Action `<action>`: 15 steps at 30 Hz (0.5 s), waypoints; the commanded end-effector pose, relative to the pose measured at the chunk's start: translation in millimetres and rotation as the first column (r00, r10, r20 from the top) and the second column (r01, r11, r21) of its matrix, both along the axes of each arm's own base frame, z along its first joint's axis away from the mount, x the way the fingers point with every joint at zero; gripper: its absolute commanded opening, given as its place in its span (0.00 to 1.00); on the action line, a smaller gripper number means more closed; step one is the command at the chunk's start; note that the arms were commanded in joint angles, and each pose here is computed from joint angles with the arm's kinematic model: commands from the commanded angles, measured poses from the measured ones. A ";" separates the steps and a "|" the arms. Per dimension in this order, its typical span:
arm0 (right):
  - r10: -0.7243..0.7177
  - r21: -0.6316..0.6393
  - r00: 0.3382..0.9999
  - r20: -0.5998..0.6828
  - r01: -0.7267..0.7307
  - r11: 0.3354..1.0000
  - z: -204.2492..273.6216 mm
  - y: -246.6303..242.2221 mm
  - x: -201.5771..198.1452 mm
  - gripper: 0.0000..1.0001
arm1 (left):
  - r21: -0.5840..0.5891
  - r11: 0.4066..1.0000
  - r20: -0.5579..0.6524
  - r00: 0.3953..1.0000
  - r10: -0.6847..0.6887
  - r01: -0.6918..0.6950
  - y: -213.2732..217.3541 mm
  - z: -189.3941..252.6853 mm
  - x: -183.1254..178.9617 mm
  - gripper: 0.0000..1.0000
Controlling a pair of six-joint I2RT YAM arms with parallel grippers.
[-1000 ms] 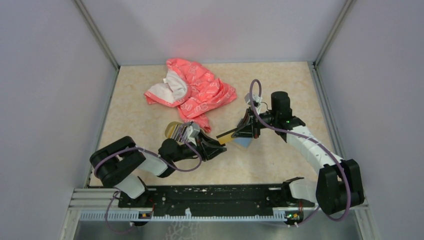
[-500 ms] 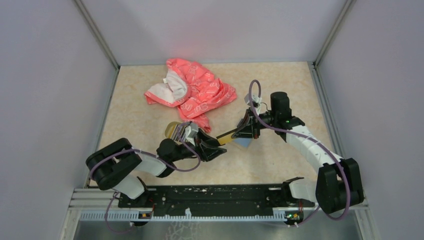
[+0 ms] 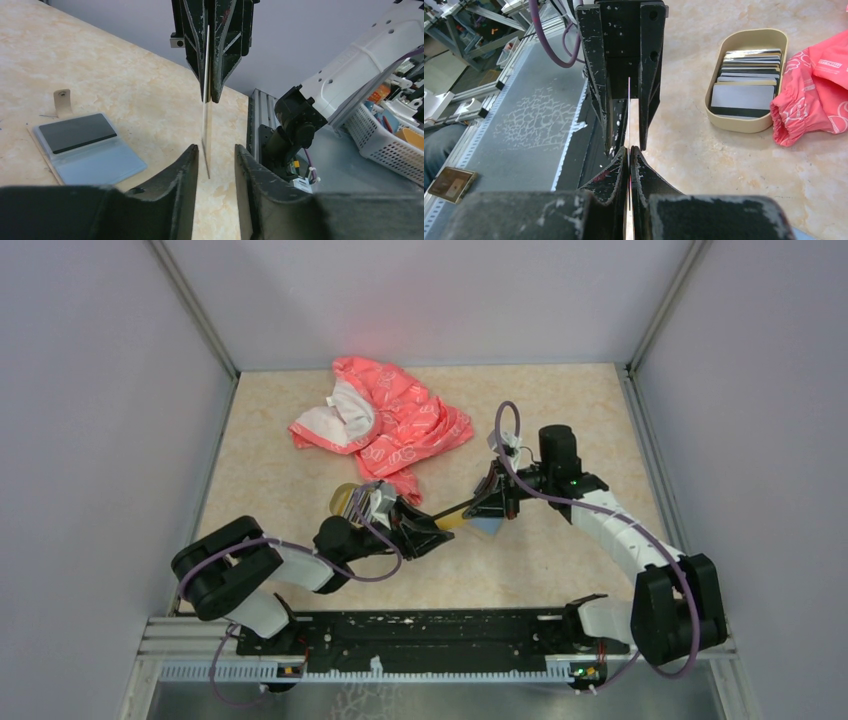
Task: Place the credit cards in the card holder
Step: Insert the credit card into the card holder.
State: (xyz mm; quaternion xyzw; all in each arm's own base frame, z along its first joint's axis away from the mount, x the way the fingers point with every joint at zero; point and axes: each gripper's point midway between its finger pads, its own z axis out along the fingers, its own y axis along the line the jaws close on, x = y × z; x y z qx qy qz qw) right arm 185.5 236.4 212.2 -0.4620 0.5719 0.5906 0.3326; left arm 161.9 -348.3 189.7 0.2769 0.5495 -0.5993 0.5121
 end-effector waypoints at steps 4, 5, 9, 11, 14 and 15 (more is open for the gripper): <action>0.041 0.020 0.999 0.030 -0.041 0.999 2.7 2.4 -5.4 0.00 | -0.252 0.967 0.190 0.981 0.031 0.019 14.0 77.1 -8.4 0.09; 0.041 0.019 0.999 0.030 -0.041 0.999 2.3 2.3 -5.4 0.00 | -0.250 0.968 0.191 0.981 0.028 0.021 14.1 76.5 -8.7 0.00; 0.035 0.007 0.997 0.075 -0.035 0.999 2.0 1.6 -3.7 0.19 | -0.227 0.973 0.170 0.985 0.008 0.032 17.3 69.7 -9.0 0.00; 0.020 -0.042 0.994 0.111 -0.016 0.999 -0.9 -2.3 -3.2 0.38 | -0.169 0.984 0.118 0.992 -0.034 0.053 17.1 57.2 -6.4 0.00; 0.015 -0.118 0.975 0.223 0.012 0.993 1.3 -8.9 3.4 0.54 | 0.006 0.994 -0.009 0.994 -0.106 0.106 14.6 26.4 -0.7 0.00; 0.015 -0.132 0.969 0.247 0.018 0.991 2.2 -10.7 4.9 0.56 | 0.112 0.986 -0.085 0.990 -0.112 0.121 13.7 3.6 1.7 0.00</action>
